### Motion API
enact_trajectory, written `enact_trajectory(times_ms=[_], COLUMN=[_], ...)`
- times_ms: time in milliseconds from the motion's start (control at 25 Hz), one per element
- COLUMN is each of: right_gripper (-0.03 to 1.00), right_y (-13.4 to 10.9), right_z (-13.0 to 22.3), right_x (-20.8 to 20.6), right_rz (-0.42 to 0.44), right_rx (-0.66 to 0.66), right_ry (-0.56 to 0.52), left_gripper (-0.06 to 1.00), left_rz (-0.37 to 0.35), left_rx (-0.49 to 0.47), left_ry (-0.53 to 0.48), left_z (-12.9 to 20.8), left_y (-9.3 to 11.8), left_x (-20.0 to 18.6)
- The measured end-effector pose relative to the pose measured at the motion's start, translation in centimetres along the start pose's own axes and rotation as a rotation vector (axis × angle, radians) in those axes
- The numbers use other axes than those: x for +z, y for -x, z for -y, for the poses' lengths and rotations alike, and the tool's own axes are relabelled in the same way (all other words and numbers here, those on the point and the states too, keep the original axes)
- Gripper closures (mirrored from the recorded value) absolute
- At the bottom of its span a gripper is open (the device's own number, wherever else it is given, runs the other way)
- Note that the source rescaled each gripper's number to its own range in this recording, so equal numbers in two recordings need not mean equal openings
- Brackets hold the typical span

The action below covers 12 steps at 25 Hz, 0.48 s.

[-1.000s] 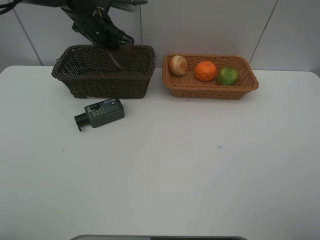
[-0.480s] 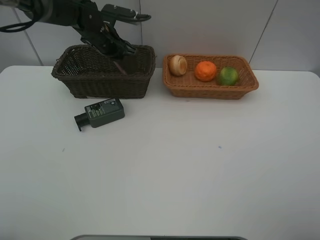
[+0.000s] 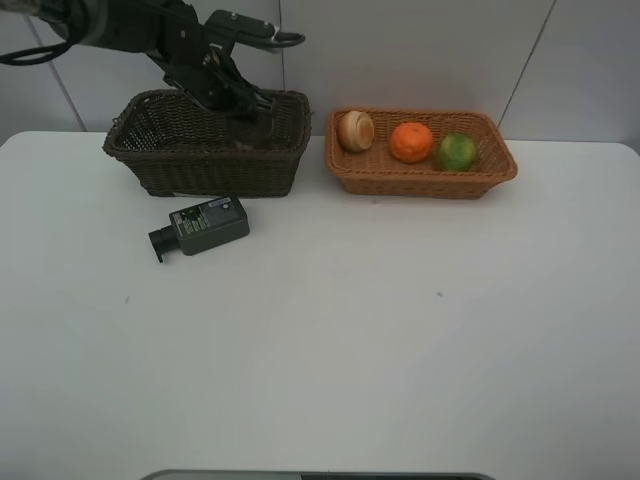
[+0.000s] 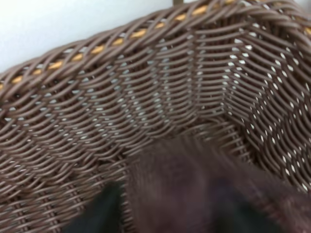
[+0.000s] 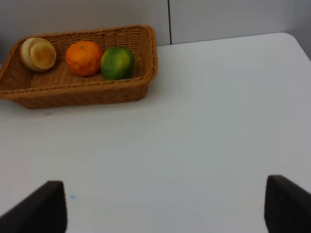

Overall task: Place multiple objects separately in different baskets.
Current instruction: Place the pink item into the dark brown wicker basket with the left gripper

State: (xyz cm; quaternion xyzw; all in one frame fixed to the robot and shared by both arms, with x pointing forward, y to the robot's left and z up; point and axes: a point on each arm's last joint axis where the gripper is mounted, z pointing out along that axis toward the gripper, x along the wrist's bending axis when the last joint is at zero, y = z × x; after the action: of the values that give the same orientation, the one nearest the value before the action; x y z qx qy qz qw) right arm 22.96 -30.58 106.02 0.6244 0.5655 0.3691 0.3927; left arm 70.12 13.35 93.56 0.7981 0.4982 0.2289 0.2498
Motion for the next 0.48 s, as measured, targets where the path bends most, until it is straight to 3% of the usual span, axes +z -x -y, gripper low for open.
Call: enact_trajectory(times_ms=[40, 200, 480], right_gripper=[0.21, 0.21, 0.21], right_y=[0.0, 0.0, 0.0], right_z=[0.0, 0.0, 0.0], right_x=[0.0, 0.0, 0.0], right_rz=[0.000, 0.000, 0.000], right_rx=[0.000, 0.000, 0.000], right_ry=[0.000, 0.000, 0.000], left_gripper=[0.14, 0.01, -0.01], left_rz=[0.000, 0.001, -0.007], left_rx=[0.004, 0.015, 0.036], left_ry=[-0.001, -0.013, -0.117], left_z=[0.0, 0.1, -0.2], left_y=[0.0, 0.1, -0.3], left_x=[0.0, 0.0, -3.1])
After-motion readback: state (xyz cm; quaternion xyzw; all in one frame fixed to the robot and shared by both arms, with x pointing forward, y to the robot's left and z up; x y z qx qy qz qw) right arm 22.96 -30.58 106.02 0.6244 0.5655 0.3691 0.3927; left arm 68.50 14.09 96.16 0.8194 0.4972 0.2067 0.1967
